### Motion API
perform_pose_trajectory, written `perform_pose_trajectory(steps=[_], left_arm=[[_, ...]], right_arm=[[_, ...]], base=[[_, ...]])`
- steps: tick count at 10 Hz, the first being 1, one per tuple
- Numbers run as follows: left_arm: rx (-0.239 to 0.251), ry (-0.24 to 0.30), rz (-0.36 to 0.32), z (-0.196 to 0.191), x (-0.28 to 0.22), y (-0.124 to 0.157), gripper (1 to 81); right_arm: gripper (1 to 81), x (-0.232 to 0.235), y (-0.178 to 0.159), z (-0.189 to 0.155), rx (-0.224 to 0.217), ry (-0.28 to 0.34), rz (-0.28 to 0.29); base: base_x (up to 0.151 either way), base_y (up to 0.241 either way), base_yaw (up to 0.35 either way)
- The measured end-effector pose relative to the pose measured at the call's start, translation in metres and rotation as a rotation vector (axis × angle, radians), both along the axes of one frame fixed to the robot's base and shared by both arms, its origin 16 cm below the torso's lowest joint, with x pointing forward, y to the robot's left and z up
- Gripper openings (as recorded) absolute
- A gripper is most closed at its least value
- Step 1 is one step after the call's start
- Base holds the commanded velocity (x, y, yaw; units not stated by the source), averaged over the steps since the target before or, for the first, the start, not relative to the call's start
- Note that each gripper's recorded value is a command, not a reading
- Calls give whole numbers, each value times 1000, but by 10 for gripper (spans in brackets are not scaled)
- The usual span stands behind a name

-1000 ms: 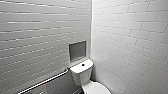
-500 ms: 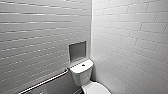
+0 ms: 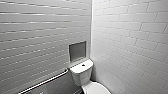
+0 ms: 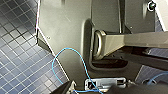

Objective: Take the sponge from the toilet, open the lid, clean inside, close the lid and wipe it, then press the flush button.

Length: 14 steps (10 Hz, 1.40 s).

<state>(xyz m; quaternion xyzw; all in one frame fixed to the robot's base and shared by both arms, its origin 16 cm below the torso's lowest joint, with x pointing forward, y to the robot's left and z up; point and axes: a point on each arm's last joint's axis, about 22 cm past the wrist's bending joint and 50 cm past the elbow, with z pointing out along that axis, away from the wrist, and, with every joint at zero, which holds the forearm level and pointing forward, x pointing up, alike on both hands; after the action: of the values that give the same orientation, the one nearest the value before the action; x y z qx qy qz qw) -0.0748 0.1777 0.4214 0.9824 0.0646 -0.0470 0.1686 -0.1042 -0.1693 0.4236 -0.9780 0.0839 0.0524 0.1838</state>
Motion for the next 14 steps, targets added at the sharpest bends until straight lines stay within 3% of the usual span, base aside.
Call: perform_pose_trajectory(steps=[2,4,5,8,10,13,14], left_arm=[[5,1,0,0,0,3,811],[-5,-4,0,0,4,-4,811],[-6,-6,0,0,6,-6,811],[-4,-22,-1,0,18,-1,811],[-24,-29,0,3,21,1,811],[-95,-46,5,17,25,-8,811],[-97,-53,8,19,24,0,811]], right_arm=[[10,7,-2,-2,-15,-21,68],[10,7,-5,-4,-23,-47,174],[10,11,-4,-4,-23,-64,192],[10,50,2,-6,-23,-117,165],[10,52,-7,-4,-12,-117,156],[10,48,19,16,101,-114,137],[10,49,26,23,136,-117,130]], base=[[0,0,0],[0,0,0],[0,0,0],[0,0,0],[0,0,0],[0,0,0],[0,0,0]])
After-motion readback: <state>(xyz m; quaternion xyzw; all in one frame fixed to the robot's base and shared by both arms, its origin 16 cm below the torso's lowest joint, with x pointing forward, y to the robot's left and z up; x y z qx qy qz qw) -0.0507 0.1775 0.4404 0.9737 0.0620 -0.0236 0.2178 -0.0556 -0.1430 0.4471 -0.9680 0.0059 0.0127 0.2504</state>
